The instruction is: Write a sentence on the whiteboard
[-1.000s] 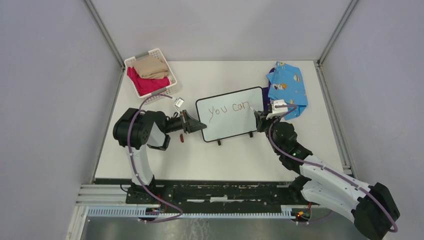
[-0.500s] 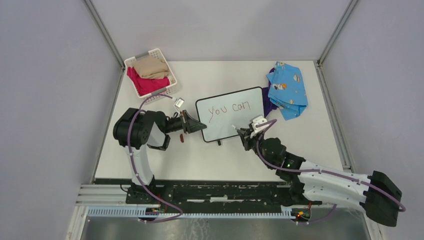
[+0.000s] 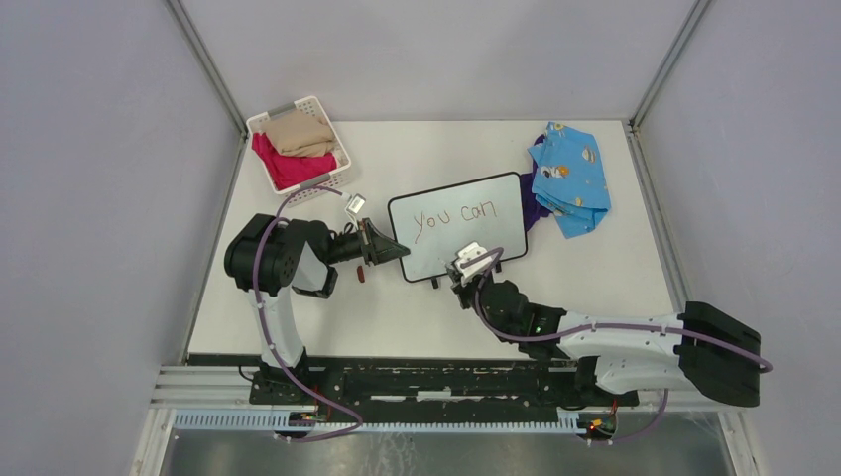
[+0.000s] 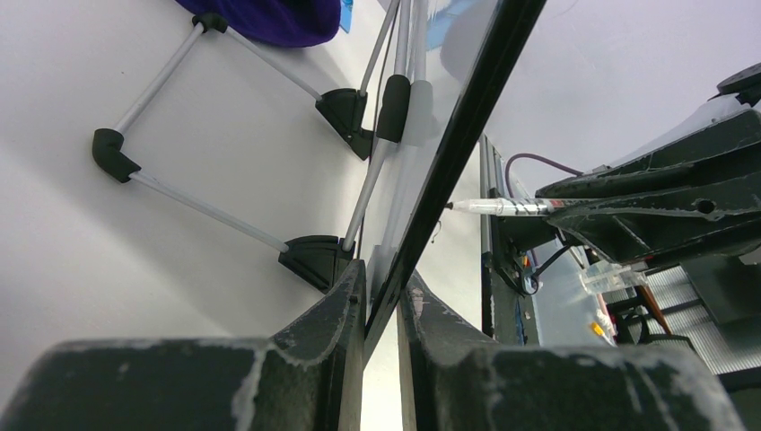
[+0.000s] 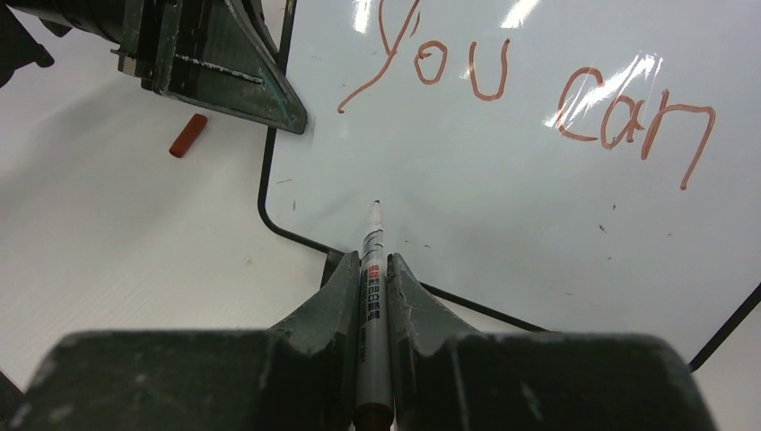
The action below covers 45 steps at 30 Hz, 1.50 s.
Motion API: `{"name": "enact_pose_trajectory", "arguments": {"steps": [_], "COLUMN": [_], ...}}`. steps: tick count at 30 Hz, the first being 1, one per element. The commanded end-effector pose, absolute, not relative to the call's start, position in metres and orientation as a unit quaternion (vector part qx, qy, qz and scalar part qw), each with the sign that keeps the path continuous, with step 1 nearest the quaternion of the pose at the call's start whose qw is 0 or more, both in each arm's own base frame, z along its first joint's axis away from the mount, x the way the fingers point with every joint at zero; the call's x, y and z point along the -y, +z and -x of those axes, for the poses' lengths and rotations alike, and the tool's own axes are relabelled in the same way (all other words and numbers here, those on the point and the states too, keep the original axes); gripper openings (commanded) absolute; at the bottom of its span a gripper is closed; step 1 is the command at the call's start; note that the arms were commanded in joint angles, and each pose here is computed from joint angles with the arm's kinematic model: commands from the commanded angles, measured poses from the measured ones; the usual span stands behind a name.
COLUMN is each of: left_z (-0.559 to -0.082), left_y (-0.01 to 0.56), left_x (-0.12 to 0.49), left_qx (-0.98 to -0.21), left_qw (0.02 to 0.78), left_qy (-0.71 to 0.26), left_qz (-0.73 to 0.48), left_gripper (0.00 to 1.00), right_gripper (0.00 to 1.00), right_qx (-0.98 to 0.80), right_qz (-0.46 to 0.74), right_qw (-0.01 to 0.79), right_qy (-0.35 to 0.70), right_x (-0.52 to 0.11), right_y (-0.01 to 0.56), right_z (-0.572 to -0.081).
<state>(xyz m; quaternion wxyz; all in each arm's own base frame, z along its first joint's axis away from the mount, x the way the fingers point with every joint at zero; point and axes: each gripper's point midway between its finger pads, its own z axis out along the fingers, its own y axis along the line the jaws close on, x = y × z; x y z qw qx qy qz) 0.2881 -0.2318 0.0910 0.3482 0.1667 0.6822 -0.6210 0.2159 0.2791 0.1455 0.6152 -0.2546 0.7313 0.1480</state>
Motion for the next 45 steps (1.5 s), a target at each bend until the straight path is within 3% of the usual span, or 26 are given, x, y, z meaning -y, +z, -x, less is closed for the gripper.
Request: {"name": "enact_pose_trajectory", "arguments": {"steps": [1,45], "left_z": [-0.286,-0.288], "left_y": [0.096,0.097], "left_x": [0.233,0.233], "left_qx": [-0.664,-0.666], "left_qw": [0.370,0.373], "left_qy": [-0.618,-0.615], "left_qz": [-0.199,-0.200], "left_gripper": [0.02,0.02], "right_gripper": [0.00,0.00], "right_qx": [-0.704,-0.744], "right_qz": [0.209,0.214], "right_qw": [0.656,0.621], "right_qy": [0.172,0.123], "right_x": [-0.295,-0.306], "right_y": [0.187,0.143], "right_z": [-0.227,-0.251]}}
